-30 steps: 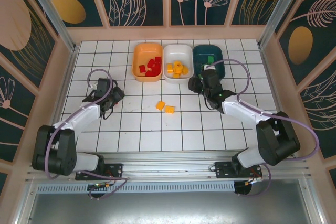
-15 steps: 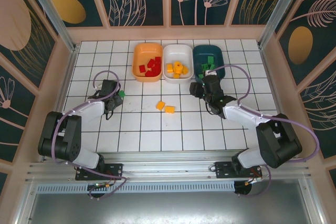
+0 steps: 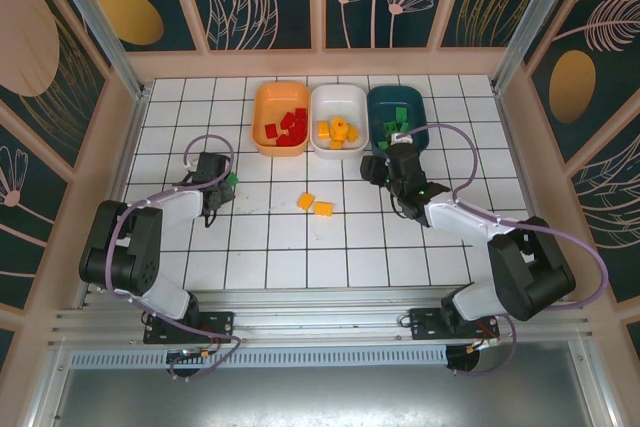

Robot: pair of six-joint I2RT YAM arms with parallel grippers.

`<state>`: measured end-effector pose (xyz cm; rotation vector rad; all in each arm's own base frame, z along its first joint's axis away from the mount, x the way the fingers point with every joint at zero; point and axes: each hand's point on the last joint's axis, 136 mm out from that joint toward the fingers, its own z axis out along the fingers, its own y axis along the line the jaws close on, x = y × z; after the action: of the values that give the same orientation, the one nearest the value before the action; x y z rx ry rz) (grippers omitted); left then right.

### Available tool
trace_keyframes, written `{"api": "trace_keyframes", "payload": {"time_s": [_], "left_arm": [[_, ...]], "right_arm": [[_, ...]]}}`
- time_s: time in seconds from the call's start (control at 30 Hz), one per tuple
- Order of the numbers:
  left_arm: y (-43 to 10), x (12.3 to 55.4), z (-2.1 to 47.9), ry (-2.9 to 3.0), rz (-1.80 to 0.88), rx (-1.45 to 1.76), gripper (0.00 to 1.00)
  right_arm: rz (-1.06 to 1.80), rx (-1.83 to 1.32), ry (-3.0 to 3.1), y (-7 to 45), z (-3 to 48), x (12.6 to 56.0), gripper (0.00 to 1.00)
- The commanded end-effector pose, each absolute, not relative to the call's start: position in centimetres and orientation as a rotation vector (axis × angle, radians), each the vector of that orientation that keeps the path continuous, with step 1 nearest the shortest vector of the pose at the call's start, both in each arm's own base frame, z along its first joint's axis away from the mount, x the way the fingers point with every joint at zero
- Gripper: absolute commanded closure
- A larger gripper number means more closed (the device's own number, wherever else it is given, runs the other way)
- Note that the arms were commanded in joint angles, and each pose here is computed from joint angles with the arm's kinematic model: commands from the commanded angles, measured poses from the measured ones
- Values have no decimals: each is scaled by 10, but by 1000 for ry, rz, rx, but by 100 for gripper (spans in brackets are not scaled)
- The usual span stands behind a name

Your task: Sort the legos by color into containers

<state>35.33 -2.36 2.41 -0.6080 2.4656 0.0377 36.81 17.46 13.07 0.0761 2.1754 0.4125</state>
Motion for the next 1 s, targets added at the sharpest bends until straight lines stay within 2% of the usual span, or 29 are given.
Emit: {"api": "trace_keyframes", "payload": {"time_s": [0.0, 0.2, 0.37, 0.47, 0.6, 0.7, 0.73, 0.97], "left_arm": [[-27, 367, 28, 2448, 12, -584, 67], [-28, 369, 45, 2427, -5, -596, 76], [-35, 375, 90, 2335, -91, -596, 76], [-55, 394, 123, 2277, -197, -553, 74], [-110, 438, 154, 2265, -321, -396, 74], [-154, 466, 161, 2274, -424, -283, 74], [-163, 476, 150, 2297, -445, -270, 74], [-207, 528, 123, 2354, -562, -145, 73]], "right_arm": [[434, 94, 2132, 175, 140, 368, 39], [436, 91, 2131, 176, 140, 368, 39], [448, 88, 2133, 178, 139, 367, 39], [447, 89, 2136, 178, 137, 368, 39], [442, 89, 2140, 178, 136, 368, 39], [430, 91, 2141, 177, 134, 368, 40], [429, 89, 2140, 177, 134, 368, 40], [422, 92, 2136, 176, 132, 368, 40]]}}
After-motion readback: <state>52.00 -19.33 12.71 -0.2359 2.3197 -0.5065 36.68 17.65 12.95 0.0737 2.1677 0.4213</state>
